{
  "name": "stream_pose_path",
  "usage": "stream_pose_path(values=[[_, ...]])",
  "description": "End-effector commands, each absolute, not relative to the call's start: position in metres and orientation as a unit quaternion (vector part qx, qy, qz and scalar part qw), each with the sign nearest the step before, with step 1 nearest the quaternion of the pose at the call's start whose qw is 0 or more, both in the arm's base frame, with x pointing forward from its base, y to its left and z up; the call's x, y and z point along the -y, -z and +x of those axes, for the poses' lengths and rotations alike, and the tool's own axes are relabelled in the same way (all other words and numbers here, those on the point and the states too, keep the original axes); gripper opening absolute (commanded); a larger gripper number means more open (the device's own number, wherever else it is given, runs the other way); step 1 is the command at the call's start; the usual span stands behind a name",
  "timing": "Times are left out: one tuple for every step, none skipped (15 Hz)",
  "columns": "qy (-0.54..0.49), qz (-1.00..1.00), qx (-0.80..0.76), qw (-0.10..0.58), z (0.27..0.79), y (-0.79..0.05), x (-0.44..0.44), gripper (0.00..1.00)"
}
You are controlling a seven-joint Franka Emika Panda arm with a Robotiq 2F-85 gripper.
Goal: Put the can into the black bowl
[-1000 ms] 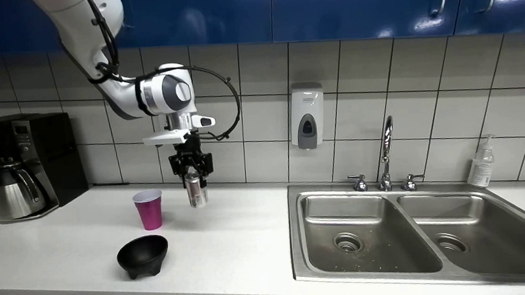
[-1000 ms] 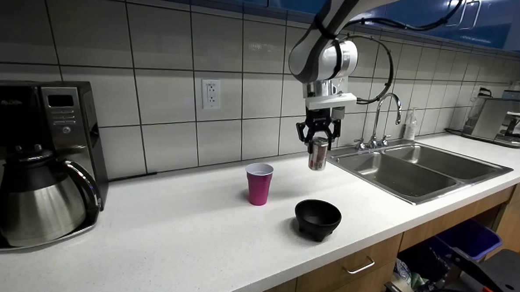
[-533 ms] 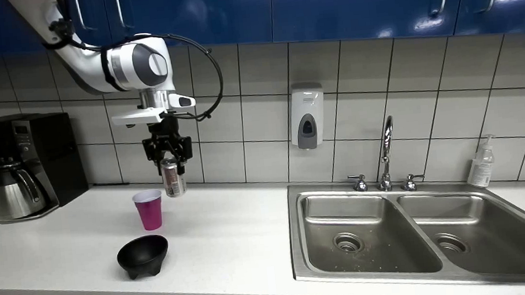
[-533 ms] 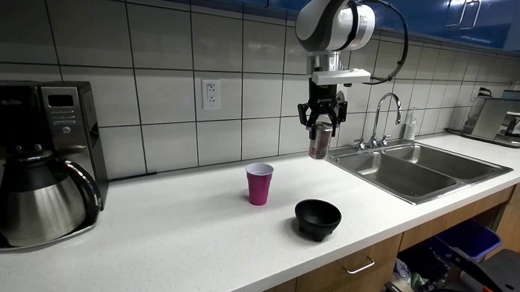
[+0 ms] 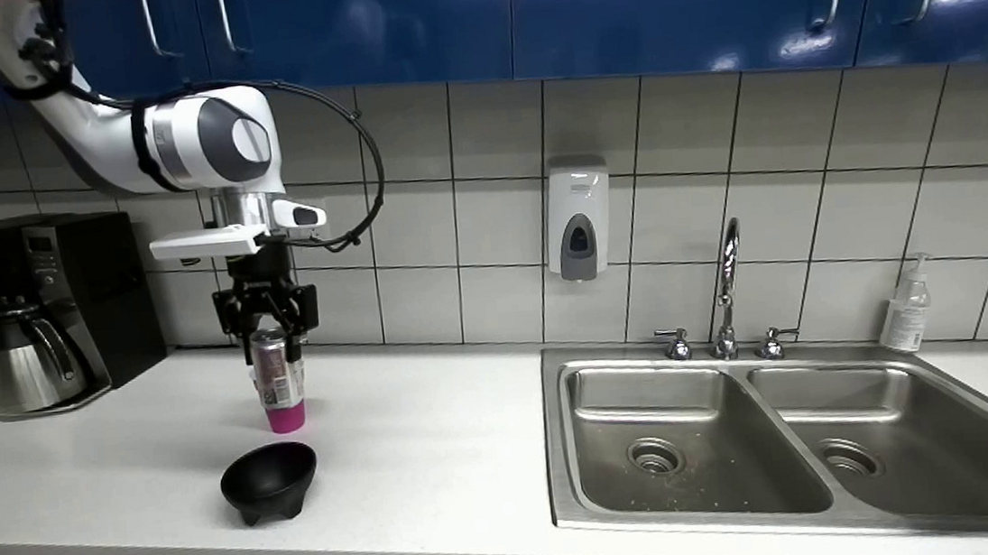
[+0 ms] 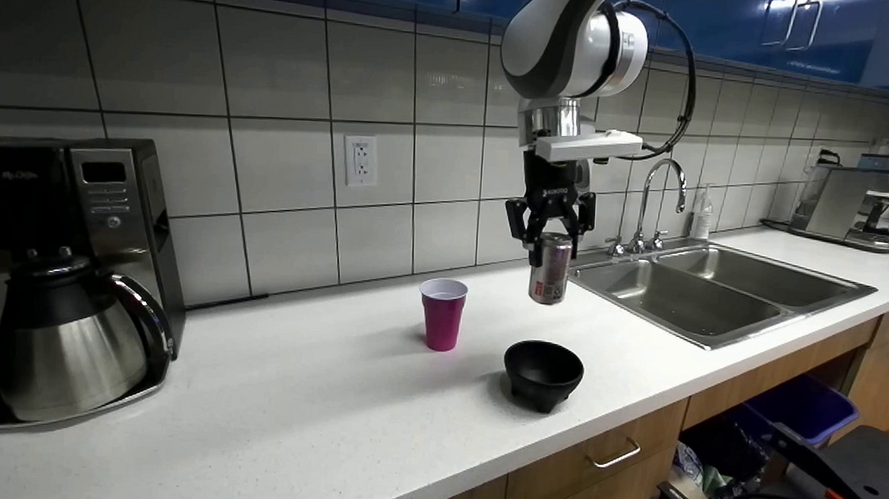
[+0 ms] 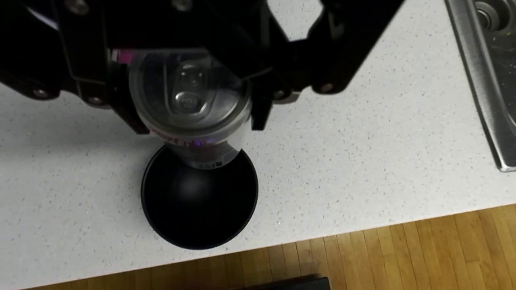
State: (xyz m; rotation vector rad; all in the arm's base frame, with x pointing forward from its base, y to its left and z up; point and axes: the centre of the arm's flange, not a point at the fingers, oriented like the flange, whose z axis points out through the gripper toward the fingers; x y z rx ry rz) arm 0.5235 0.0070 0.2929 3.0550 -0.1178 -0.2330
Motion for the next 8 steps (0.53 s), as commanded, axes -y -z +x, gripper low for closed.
stream_pose_path(values=[[0.065, 0.997, 0.014, 0.043, 0.504, -0.289, -0.012, 0.40], [0.064, 0.997, 0.013, 0.046, 0.503, -0.284, -0.014, 0.40], [0.062, 0.997, 0.010, 0.047, 0.502, -0.279, -0.015, 0.40], [0.060, 0.997, 0.007, 0.046, 0.501, -0.274, -0.017, 0.40], [0.057, 0.997, 0.005, 0.046, 0.500, -0.270, -0.019, 0.40], [0.053, 0.998, 0.004, 0.044, 0.500, -0.265, -0.022, 0.40], [0.051, 0.998, 0.002, 0.043, 0.501, -0.260, -0.025, 0.40], [0.049, 0.998, 0.000, 0.043, 0.502, -0.255, -0.028, 0.40]])
